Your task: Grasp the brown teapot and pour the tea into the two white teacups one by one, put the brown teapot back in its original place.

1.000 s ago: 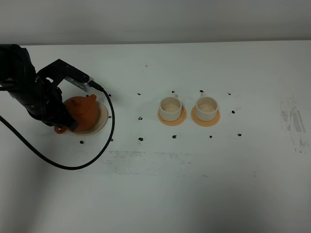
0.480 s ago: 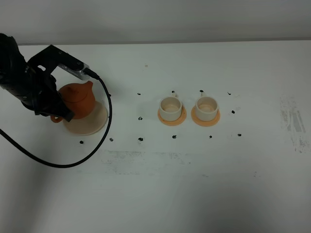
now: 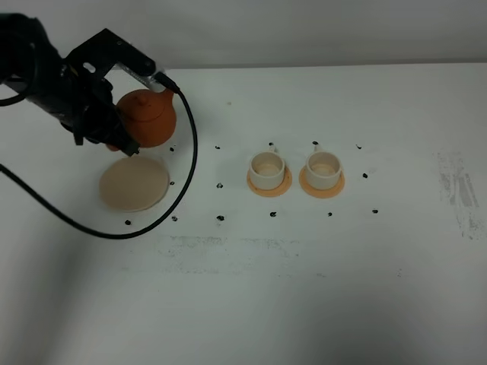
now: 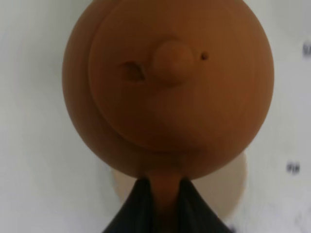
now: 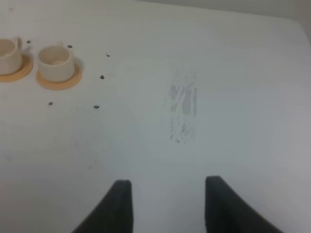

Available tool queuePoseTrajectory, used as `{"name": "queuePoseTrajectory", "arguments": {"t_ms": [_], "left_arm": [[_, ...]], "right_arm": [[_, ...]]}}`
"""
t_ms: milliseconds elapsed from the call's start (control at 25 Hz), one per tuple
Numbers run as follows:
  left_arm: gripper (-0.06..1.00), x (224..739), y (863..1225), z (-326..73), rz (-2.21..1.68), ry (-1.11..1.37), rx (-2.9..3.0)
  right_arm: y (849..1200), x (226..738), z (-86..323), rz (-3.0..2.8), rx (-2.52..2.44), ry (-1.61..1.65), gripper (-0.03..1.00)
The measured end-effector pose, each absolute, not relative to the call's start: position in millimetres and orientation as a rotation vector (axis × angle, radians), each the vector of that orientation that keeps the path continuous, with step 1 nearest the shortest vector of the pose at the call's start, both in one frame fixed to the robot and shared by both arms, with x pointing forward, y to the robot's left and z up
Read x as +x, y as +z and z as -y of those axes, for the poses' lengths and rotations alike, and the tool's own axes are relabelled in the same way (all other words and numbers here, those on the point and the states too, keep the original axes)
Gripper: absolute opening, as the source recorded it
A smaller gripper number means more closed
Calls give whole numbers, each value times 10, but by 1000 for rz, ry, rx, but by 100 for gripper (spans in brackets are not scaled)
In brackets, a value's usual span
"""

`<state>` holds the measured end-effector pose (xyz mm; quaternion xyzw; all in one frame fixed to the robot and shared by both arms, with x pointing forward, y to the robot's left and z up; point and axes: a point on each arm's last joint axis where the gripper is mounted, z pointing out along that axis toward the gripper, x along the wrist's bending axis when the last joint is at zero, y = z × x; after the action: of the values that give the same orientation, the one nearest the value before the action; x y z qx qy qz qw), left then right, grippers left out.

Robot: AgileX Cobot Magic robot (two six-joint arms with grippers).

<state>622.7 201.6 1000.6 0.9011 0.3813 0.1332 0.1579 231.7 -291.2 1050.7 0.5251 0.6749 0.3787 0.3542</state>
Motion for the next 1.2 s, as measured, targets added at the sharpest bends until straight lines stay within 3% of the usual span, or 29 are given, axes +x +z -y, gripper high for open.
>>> {"name": "queuePoseTrajectory", "arguments": {"t_ms": [520, 1200], "left_arm": [[13, 6756, 9973, -1236, -746, 355, 2693], [13, 6775, 9803, -1151, -49, 423, 2868]], "right_arm": [[10507, 2317, 2912, -1745, 1357, 979, 36], [10507, 2317, 2912, -1745, 1357, 979, 36]]}}
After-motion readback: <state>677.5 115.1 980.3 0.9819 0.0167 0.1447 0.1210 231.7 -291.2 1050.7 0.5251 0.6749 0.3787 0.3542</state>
